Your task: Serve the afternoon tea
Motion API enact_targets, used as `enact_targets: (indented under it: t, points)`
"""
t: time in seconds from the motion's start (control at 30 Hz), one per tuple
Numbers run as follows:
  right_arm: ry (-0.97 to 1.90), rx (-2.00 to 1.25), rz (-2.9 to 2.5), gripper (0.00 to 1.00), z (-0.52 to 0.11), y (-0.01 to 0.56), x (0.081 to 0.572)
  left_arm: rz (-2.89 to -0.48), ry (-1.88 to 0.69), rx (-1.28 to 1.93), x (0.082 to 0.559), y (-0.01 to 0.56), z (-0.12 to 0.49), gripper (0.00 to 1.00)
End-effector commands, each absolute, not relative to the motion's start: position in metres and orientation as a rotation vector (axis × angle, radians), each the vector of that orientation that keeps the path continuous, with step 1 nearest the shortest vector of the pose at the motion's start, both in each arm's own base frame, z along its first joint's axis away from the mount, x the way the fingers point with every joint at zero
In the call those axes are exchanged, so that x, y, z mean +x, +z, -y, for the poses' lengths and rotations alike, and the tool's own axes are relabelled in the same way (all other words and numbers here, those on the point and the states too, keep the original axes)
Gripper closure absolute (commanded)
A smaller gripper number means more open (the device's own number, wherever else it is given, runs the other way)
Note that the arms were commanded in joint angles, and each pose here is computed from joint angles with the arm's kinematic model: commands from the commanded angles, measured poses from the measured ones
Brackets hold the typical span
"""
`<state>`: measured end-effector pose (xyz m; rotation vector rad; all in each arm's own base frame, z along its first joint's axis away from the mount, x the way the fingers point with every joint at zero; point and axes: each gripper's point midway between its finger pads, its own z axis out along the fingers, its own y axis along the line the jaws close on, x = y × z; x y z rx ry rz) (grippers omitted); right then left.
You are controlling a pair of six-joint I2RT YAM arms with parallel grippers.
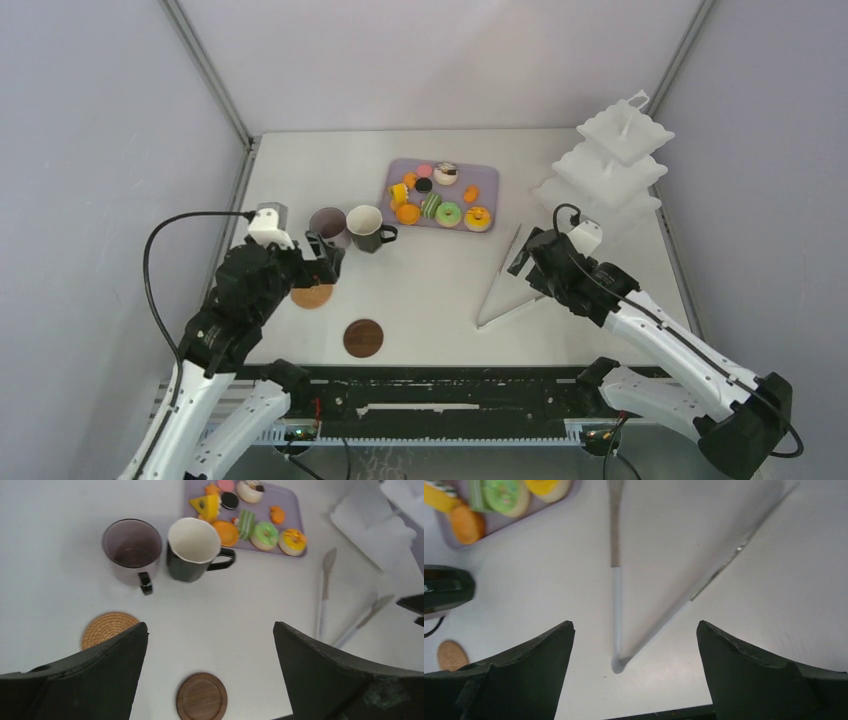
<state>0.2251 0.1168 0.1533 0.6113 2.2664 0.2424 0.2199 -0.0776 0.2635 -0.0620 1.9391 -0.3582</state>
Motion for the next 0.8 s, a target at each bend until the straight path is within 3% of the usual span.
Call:
enact_targets:
  t: [0.0, 0.1, 0.27, 0.63, 0.77]
  points:
    - [0.203, 0.704, -2.398, 0.00, -0.108, 0.129, 0.204, -1.952, -0.454, 0.049, 0.212, 0.257, 0.115, 0.00]
    - [0.186, 0.722, -2.435, 0.03, -0.110, 0.109, 0.190, -1.989, -0.515, 0.132, 0.203, 0.248, 0.149, 0.00]
    - [0.166, 0.860, -2.444, 0.23, -0.104, 0.079, 0.192, -2.022, -0.609, 0.206, 0.199, 0.239, 0.191, 0.00]
    - [0.180, 0.860, -2.442, 0.25, -0.108, 0.044, 0.227, -2.032, -0.739, 0.253, 0.201, 0.242, 0.229, 0.00]
    - [0.143, 0.842, -2.460, 0.31, -0.106, 0.034, 0.231, -2.039, -0.753, 0.272, 0.201, 0.245, 0.236, 0.00]
